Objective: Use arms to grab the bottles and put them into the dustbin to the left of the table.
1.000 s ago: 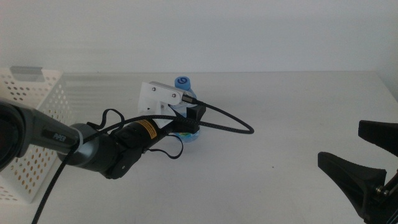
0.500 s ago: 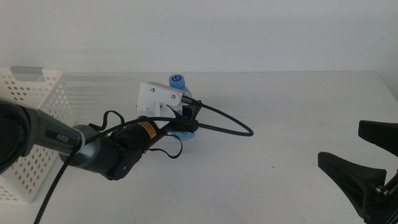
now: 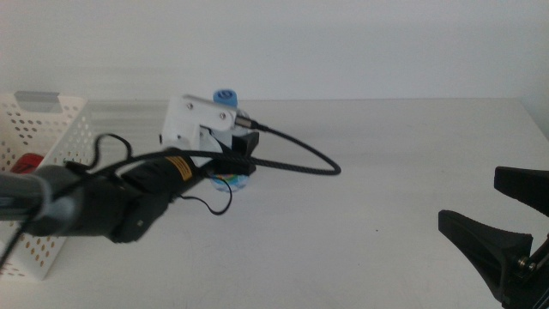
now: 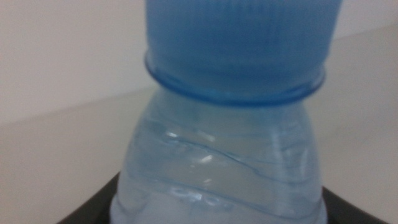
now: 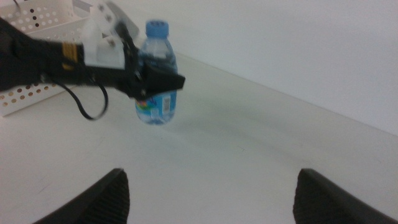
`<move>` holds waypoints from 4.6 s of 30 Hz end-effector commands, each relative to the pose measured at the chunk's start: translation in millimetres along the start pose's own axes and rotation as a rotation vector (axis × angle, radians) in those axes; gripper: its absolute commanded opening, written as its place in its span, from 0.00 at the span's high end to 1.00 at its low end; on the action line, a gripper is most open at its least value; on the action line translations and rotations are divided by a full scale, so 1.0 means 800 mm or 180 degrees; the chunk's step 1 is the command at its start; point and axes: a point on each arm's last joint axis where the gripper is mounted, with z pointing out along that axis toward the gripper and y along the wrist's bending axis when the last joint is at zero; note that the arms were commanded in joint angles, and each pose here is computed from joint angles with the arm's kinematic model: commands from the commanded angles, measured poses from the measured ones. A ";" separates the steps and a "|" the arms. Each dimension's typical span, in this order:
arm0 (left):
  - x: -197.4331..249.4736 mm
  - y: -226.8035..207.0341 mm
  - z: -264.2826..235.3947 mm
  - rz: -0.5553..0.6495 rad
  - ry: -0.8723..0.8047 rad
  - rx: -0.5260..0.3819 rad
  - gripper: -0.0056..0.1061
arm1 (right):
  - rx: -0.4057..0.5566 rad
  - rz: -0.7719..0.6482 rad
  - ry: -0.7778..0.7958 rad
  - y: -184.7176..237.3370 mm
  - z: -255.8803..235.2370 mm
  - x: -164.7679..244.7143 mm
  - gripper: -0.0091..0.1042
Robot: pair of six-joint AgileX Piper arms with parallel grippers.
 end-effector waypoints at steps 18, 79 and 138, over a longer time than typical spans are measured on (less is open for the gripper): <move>-0.163 -0.015 -0.133 0.0143 -0.0521 -0.0179 0.99 | 0.0010 -0.0029 -0.0340 0.000 -0.003 -0.021 0.27; -0.184 0.274 -0.150 -0.0475 0.3230 -0.1374 0.99 | 0.0010 -0.0029 -0.0340 0.000 -0.003 -0.021 0.27; -0.231 0.093 -0.235 -0.0122 0.1393 -0.1179 0.19 | 0.0010 -0.0029 -0.0340 0.000 -0.003 -0.021 0.27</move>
